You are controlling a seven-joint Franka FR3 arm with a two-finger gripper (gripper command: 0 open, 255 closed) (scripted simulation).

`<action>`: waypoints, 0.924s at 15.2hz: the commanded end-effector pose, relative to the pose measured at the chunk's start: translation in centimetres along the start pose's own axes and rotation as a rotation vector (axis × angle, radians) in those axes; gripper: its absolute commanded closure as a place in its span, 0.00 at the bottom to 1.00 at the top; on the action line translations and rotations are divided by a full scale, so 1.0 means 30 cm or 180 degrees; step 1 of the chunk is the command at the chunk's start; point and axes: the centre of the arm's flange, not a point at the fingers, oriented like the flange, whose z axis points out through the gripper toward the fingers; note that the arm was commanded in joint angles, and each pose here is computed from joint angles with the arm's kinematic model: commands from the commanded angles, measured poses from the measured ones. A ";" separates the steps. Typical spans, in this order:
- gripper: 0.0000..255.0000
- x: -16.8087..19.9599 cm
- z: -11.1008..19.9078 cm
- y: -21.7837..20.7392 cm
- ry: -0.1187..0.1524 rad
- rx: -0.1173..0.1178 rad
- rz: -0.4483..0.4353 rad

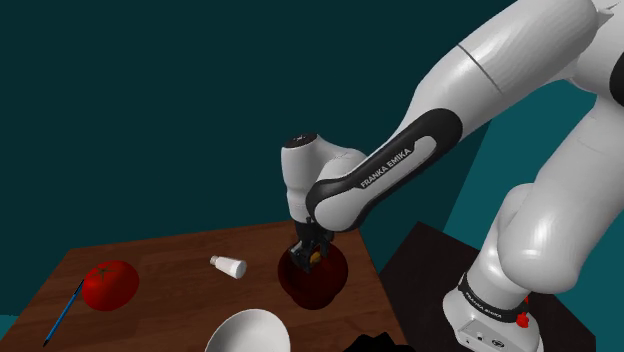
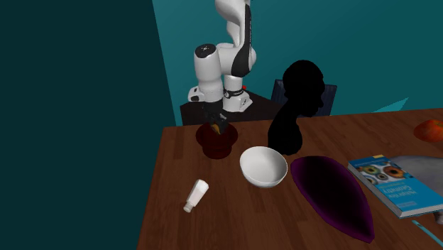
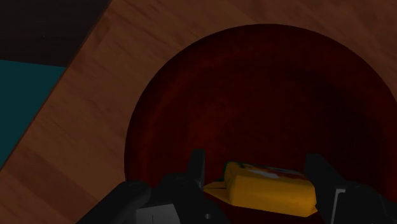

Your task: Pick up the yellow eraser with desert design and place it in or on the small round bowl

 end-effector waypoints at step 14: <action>0.00 -0.001 -0.031 0.000 0.0002 0.0001 0.0000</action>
